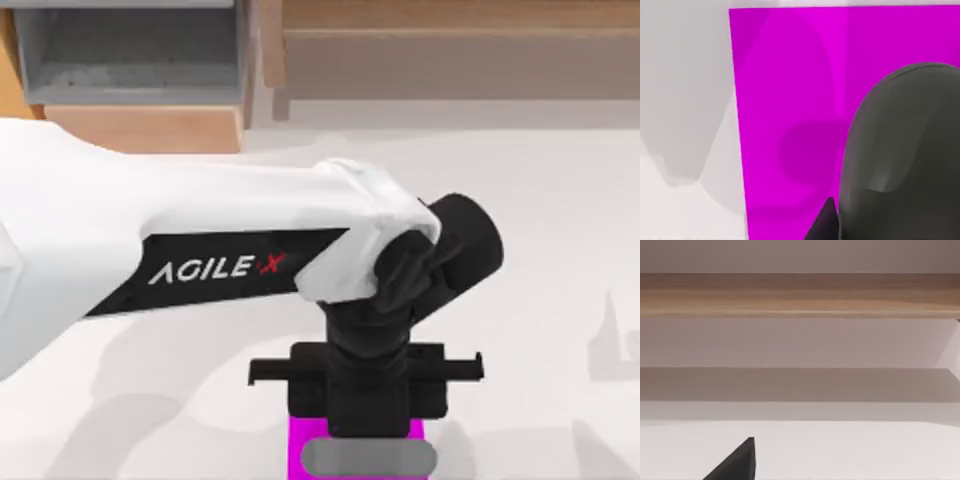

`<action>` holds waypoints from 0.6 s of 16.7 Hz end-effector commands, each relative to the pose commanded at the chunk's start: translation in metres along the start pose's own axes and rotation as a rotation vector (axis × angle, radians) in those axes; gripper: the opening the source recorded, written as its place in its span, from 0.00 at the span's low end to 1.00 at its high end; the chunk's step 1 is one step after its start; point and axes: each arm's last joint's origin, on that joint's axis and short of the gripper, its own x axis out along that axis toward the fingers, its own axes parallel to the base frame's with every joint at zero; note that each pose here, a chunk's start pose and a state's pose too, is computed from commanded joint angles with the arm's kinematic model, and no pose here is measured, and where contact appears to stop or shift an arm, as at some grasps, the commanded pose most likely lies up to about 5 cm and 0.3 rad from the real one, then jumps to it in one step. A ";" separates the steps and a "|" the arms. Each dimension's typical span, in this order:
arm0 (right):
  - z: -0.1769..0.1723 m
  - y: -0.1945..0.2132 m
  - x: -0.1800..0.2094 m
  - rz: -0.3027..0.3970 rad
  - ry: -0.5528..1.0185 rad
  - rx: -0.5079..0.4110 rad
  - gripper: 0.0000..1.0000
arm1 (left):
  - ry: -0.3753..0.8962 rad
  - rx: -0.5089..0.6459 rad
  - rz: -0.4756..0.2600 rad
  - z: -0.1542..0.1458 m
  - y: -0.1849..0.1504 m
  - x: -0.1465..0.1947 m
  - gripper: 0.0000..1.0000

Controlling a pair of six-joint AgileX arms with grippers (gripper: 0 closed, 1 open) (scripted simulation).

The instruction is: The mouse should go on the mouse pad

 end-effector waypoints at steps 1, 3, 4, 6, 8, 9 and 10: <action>0.000 0.000 0.000 0.000 0.000 0.000 1.00 | 0.018 -0.001 -0.003 -0.001 0.001 0.001 0.00; 0.000 0.000 0.000 0.000 0.000 0.000 1.00 | 0.040 -0.003 -0.018 -0.002 0.001 0.006 0.00; 0.000 0.000 0.000 0.000 0.000 0.000 1.00 | 0.041 -0.004 -0.030 -0.003 0.000 0.011 0.00; 0.000 0.000 0.000 0.000 0.000 0.000 1.00 | 0.039 -0.004 -0.036 -0.002 0.000 0.013 0.00; 0.000 0.000 0.000 0.000 0.000 0.000 1.00 | 0.039 -0.004 -0.036 -0.002 0.000 0.013 0.00; 0.000 0.000 0.000 0.000 0.000 0.000 1.00 | 0.039 -0.004 -0.036 -0.002 0.000 0.013 0.00; 0.000 0.000 0.000 0.000 0.000 0.000 1.00 | 0.039 -0.004 -0.036 -0.002 0.000 0.013 0.08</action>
